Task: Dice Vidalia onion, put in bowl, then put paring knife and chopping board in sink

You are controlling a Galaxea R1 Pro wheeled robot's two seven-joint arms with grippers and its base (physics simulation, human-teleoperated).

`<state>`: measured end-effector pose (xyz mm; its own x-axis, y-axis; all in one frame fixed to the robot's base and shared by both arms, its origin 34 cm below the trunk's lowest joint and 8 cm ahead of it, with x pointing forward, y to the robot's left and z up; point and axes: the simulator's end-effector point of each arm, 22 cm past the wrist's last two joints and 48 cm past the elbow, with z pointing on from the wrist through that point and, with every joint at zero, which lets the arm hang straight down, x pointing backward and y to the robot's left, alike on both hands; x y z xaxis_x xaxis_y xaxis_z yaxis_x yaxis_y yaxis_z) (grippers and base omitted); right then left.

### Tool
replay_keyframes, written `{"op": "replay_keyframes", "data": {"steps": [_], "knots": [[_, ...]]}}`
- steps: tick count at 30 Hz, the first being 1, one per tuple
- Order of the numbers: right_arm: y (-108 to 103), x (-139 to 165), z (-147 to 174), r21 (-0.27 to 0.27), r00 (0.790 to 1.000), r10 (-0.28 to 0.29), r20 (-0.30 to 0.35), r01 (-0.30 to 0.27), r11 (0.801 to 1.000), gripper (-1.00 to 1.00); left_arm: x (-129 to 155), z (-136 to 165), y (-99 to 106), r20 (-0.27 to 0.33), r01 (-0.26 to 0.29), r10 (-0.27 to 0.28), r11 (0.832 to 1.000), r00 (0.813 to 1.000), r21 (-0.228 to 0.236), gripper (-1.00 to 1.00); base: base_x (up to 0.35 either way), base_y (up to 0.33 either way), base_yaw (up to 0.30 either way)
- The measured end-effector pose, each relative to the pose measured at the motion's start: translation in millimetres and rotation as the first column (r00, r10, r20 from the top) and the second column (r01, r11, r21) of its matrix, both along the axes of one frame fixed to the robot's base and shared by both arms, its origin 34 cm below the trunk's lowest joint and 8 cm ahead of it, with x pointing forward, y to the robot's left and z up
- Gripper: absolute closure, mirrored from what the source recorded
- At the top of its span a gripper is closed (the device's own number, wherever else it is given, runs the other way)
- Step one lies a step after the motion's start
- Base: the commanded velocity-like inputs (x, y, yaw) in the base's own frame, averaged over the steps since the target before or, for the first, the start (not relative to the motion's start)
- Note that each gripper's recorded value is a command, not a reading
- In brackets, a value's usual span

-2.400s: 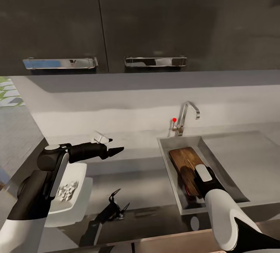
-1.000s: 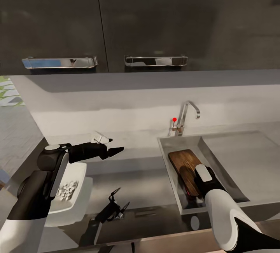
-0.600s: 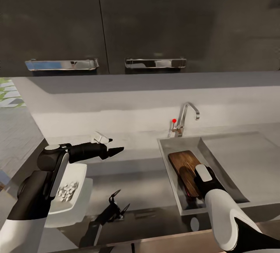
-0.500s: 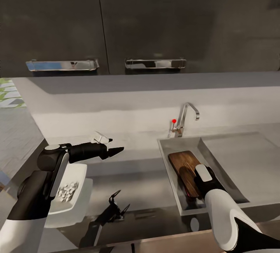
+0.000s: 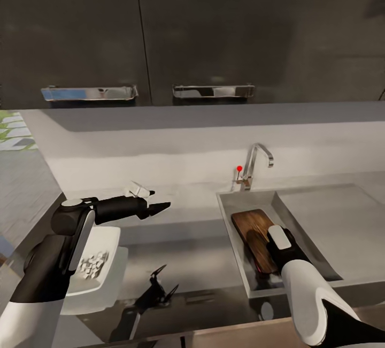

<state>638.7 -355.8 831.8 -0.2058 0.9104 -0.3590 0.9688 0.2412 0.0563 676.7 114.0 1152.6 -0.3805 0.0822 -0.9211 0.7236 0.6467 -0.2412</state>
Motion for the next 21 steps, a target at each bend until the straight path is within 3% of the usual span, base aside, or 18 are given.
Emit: {"op": "replay_keyframes", "data": {"steps": [21], "knots": [[-1, 42, 50, -0.140, 0.986, 0.142, 0.083, -0.130, 0.982, -1.00, -4, 12, -1, 0.021, 0.002, -0.002, 1.000, 1.000, -0.001, -1.00, 0.000, 0.000, 0.076]]}}
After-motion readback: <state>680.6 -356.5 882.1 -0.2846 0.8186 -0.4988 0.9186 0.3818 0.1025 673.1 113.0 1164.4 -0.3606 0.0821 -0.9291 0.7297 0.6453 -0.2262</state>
